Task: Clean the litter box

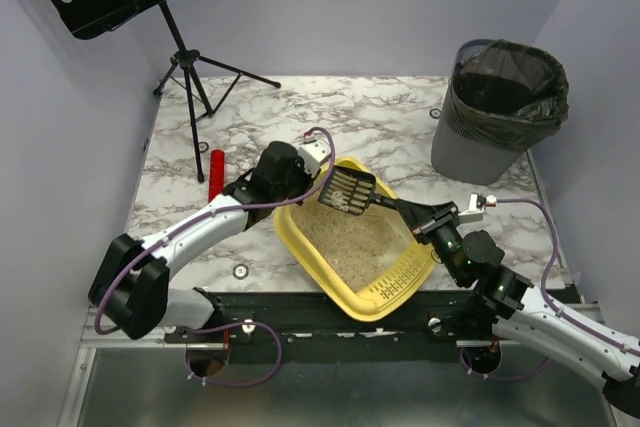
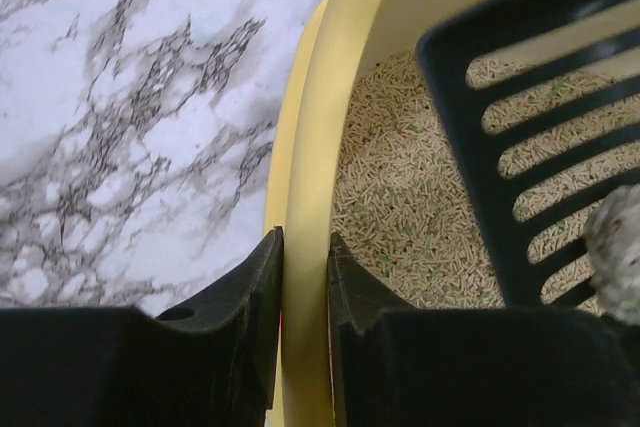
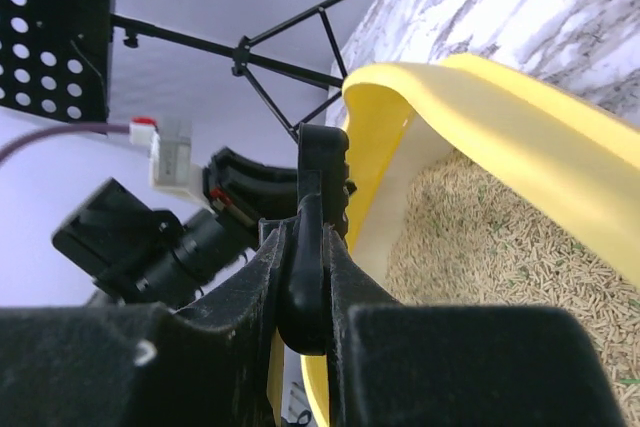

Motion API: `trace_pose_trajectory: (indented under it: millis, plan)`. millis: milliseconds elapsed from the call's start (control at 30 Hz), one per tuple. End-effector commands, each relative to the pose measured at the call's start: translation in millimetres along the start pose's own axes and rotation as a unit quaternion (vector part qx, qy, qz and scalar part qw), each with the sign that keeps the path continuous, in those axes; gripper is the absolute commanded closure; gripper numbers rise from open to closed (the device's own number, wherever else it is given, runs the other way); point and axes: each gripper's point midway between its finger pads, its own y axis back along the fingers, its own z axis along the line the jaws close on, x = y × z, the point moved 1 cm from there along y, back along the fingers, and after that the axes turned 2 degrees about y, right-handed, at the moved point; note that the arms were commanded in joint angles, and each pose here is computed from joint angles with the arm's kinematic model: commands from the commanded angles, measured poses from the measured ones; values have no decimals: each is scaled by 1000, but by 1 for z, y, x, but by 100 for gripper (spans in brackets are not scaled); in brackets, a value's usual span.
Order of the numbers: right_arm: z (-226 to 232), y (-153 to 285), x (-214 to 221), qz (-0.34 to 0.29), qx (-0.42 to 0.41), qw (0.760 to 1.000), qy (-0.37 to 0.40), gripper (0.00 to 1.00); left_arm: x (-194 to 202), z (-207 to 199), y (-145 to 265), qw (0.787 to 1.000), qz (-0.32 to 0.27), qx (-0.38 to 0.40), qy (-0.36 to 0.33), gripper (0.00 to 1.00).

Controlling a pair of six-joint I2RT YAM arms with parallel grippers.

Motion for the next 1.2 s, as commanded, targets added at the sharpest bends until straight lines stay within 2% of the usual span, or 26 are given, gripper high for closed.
trace_pose_trajectory:
  millis: [0, 167, 267, 433, 600, 667, 800, 1000, 1033, 1100, 1133, 1167]
  plan:
    - [-14, -1, 10, 16, 24, 999, -18, 100, -77, -5, -17, 992, -72, 42, -90, 88]
    - [-14, -4, 12, 17, 33, 999, -11, 100, -82, 4, -40, 991, -41, 37, -118, 91]
    - [-11, -5, 5, 4, 35, 999, -4, 99, -93, 9, -49, 987, -46, 48, -145, 91]
    - [-25, 0, -13, -43, 65, 997, -15, 100, -103, -2, -54, 964, -37, 132, -229, 90]
    - [-30, 3, -24, -76, 65, 994, -38, 100, -125, -8, -66, 938, -43, 180, -293, 90]
    - [-31, 4, -29, -88, 67, 993, -38, 100, -120, -10, -69, 928, -25, 201, -311, 90]
    - [-22, 3, -37, -97, 66, 993, -12, 100, -113, -8, -86, 919, 3, 216, -329, 88]
    - [-20, -2, -38, -102, 81, 991, 13, 99, -106, -5, -105, 910, 14, 225, -347, 87]
    - [-21, -2, -39, -105, 83, 991, 15, 100, -109, -5, -107, 909, 12, 225, -352, 84]
    - [-21, -3, -40, -107, 86, 990, 20, 100, -105, -4, -116, 910, 16, 227, -347, 72]
    - [-22, -4, -41, -111, 91, 989, 24, 100, -112, -3, -118, 918, 13, 219, -331, 67]
    - [-22, -4, -42, -114, 92, 989, 25, 100, -115, -4, -121, 923, 12, 216, -317, 50]
